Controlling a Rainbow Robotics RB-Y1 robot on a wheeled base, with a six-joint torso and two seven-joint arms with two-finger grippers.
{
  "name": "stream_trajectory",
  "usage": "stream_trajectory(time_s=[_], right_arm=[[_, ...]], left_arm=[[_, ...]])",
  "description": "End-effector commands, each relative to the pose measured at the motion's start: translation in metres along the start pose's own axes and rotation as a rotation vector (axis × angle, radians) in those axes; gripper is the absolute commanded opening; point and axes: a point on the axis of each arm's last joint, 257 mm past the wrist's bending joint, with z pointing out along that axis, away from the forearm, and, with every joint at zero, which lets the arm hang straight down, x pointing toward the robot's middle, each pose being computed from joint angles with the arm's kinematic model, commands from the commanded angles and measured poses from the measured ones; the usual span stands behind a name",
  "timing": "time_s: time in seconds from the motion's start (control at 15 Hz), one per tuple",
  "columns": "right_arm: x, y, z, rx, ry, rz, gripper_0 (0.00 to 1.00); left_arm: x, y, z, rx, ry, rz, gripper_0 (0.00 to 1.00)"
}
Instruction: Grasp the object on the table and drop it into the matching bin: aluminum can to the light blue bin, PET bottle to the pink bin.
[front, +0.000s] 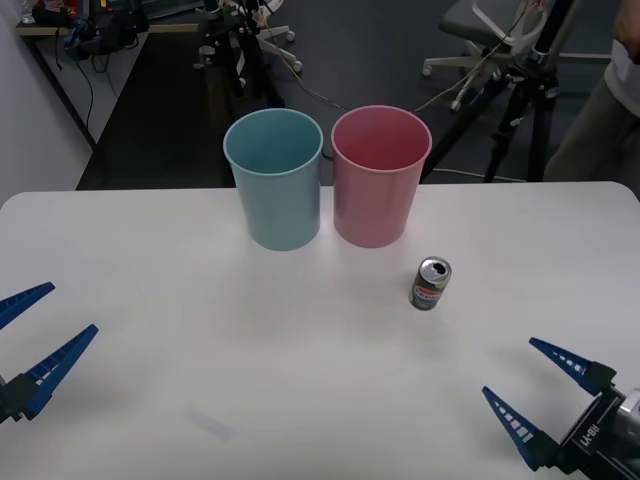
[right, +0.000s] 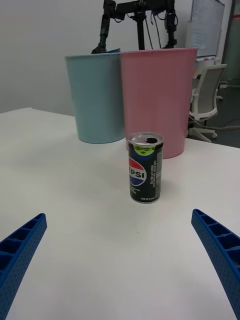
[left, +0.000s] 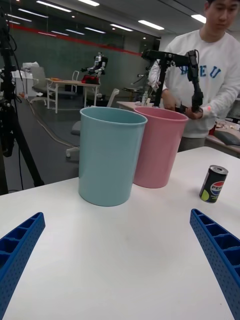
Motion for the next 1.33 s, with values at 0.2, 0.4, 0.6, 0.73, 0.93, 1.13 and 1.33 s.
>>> stream_trajectory(time_s=[0.2,0.4,0.6,0.73,0.93,1.13,1.33], right_arm=[[0.011,-0.008,0.037,0.053,0.027,-0.013,1.0],[0.015,-0.013,0.055,0.086,0.034,-0.012,1.0],[0.021,-0.021,0.072,0.105,0.027,0.007,1.0],[0.025,-0.023,0.083,0.107,0.022,0.017,1.0],[0.027,-0.02,0.102,0.1,0.013,0.02,1.0],[0.027,-0.019,0.118,0.111,0.019,0.01,1.0],[0.027,-0.02,0.129,0.117,0.03,0.005,1.0]], left_arm=[[0.0,0.0,0.0,0.0,0.0,0.0,1.0],[0.0,0.0,0.0,0.0,0.0,0.0,1.0],[0.0,0.0,0.0,0.0,0.0,0.0,1.0],[0.0,0.0,0.0,0.0,0.0,0.0,1.0],[0.0,0.0,0.0,0.0,0.0,0.0,1.0],[0.0,0.0,0.0,0.0,0.0,0.0,1.0],[0.0,0.0,0.0,0.0,0.0,0.0,1.0]])
